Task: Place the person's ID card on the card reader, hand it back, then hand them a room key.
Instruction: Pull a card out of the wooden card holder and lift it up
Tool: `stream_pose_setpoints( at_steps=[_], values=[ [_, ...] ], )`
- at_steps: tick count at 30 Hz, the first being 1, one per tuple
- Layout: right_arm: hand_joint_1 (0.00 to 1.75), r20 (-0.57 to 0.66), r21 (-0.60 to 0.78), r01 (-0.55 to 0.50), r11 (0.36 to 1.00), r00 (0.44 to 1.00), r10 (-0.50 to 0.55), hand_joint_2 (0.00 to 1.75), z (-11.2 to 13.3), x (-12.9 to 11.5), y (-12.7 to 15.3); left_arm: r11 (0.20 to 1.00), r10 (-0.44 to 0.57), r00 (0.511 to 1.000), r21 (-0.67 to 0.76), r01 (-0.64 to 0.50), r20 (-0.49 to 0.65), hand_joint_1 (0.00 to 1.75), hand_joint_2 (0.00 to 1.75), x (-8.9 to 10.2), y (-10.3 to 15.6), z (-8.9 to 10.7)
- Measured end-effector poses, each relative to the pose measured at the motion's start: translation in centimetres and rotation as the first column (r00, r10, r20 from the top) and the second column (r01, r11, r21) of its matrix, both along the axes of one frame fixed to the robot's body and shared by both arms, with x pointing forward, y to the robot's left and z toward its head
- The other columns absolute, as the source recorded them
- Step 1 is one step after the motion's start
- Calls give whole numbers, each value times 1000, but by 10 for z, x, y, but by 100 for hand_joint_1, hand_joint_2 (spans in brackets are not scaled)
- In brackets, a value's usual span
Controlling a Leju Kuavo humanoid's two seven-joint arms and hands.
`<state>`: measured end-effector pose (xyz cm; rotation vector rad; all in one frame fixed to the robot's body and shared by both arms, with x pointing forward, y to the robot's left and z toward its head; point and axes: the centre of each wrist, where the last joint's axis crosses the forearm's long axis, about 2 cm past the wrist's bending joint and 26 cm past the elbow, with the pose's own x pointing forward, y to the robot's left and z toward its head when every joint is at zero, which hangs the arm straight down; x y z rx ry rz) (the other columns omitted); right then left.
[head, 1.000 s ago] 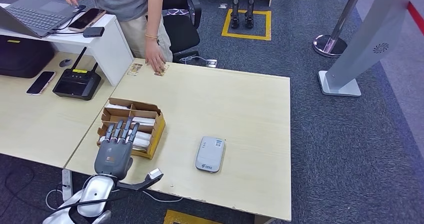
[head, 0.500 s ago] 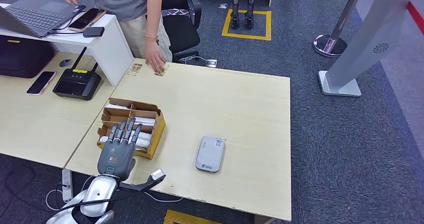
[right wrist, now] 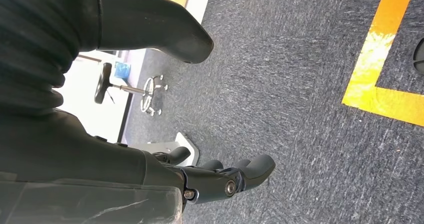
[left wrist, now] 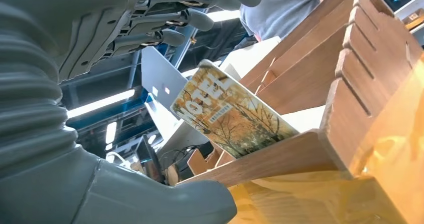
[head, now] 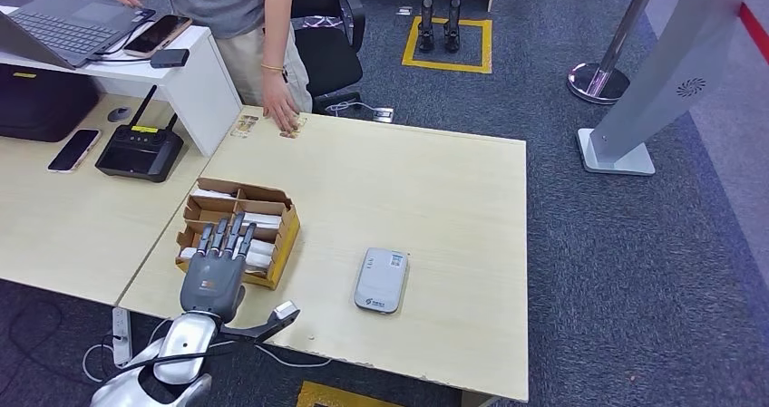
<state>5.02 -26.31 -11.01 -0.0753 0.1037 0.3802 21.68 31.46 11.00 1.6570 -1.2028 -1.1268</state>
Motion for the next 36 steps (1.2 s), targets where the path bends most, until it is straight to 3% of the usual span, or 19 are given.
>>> stream_pose_setpoints(
  at_steps=[13, 14, 17, 18, 36],
  values=[
    [0, -2, -1, -7, 1000, 1000, 7, 175, 0, 0, 0, 1000, 10, 1000, 9, -10, -12, 0, 175, 3, 2, -4],
    [0, -2, -1, -7, 1000, 1000, 7, 175, 0, 0, 0, 1000, 11, 1000, 10, -11, -13, 31, 175, 3, 3, -4],
    [0, -2, -1, -8, 1000, 1000, 8, 175, 0, 0, 0, 1000, 11, 1000, 10, -11, -13, 162, 175, 3, 3, -5],
    [0, -2, -1, -8, 1000, 1000, 8, 175, 0, 0, 0, 1000, 10, 1000, 9, -10, -13, 175, 175, 3, 3, -5],
    [0, -4, -6, -47, 999, 999, 47, 175, 0, 0, 1, 1000, -22, 1000, 7, 22, -22, 175, 175, 2, 1, -10]
  ],
)
